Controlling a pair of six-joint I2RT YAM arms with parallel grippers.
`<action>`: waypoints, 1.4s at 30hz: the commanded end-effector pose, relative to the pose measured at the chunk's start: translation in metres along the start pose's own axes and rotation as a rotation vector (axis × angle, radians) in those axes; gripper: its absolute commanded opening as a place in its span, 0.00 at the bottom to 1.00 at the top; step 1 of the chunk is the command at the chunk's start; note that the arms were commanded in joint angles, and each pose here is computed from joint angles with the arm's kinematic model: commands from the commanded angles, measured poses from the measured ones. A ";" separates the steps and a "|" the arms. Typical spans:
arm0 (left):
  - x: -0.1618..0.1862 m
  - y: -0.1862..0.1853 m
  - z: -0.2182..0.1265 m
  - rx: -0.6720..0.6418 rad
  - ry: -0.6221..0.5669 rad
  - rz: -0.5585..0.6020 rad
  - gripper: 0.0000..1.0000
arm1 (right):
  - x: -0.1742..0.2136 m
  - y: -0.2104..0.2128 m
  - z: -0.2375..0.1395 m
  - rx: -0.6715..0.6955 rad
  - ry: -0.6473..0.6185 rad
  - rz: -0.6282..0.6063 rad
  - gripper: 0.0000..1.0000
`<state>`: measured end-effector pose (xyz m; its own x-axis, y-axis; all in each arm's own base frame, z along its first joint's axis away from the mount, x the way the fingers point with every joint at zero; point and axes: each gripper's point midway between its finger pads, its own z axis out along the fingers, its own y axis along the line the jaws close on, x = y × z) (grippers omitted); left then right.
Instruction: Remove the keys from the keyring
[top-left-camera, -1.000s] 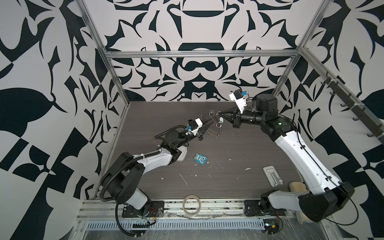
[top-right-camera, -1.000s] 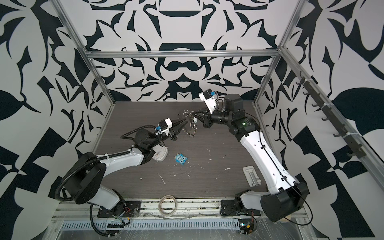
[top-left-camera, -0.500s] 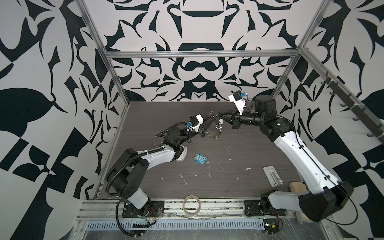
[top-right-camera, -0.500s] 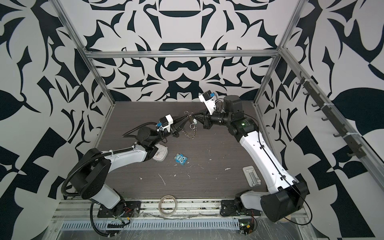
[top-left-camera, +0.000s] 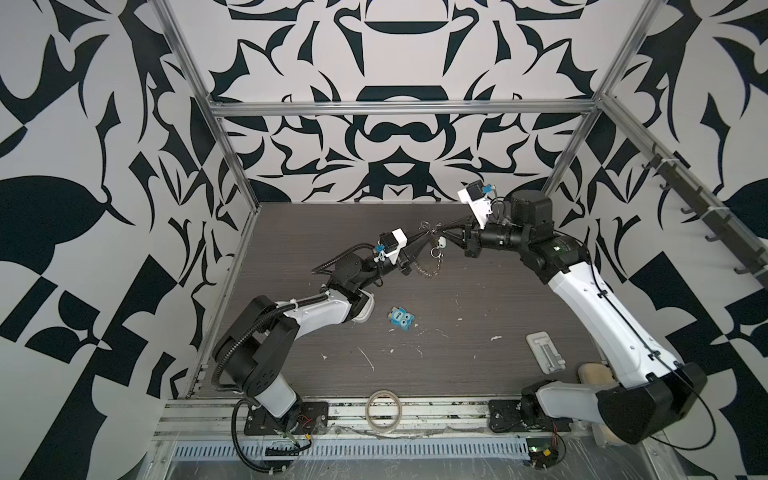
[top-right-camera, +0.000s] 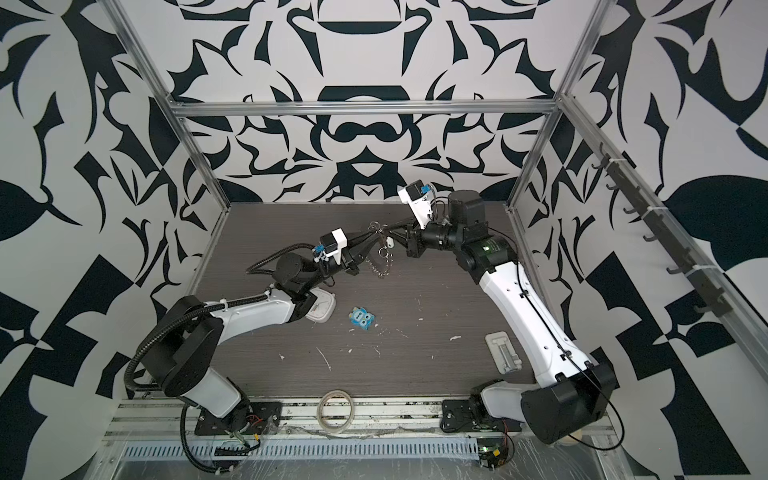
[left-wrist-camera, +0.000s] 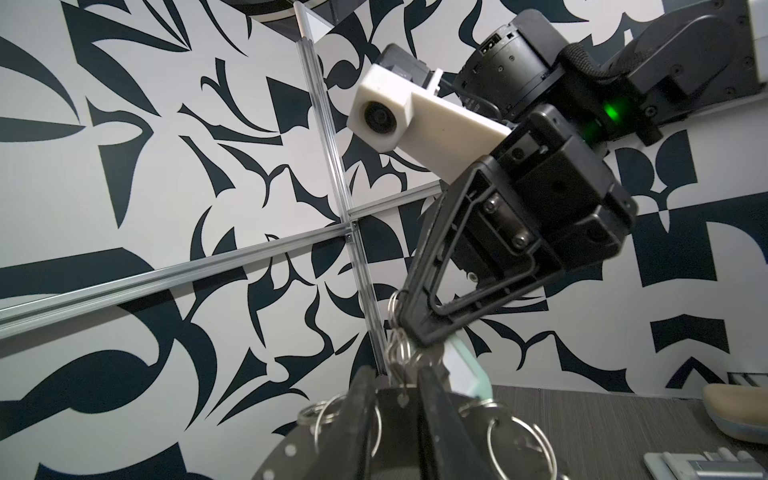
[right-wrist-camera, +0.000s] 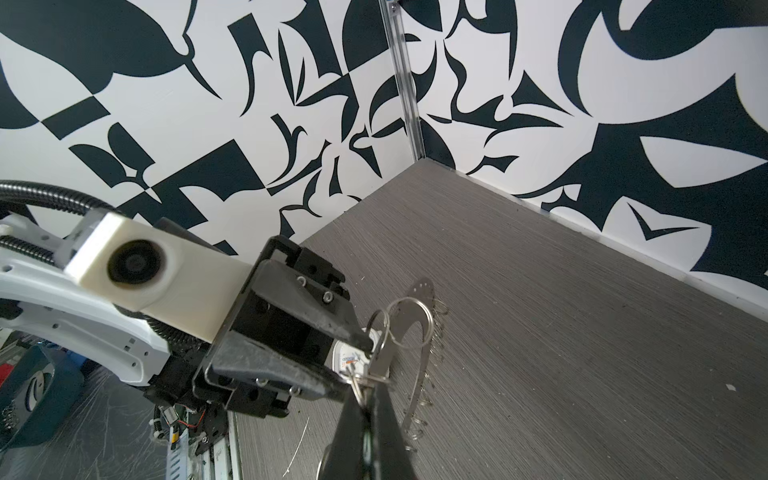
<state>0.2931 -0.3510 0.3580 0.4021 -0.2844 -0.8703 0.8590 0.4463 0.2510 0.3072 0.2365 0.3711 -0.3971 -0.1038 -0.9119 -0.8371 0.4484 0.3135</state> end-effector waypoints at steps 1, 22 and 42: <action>0.000 -0.001 0.003 0.001 -0.005 -0.008 0.23 | -0.029 0.021 -0.015 -0.034 -0.093 -0.089 0.00; 0.008 -0.002 0.011 0.001 0.040 -0.029 0.17 | -0.024 0.022 -0.013 -0.050 -0.084 -0.073 0.00; 0.010 0.002 0.016 -0.015 0.050 -0.051 0.17 | -0.020 0.028 -0.014 -0.085 -0.078 -0.077 0.00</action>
<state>0.3026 -0.3611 0.3496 0.3490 -0.2456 -0.9044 0.8691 0.4458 0.2143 0.3134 0.2318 0.3706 -0.3915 -0.0887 -0.9159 -0.8301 0.4636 0.3099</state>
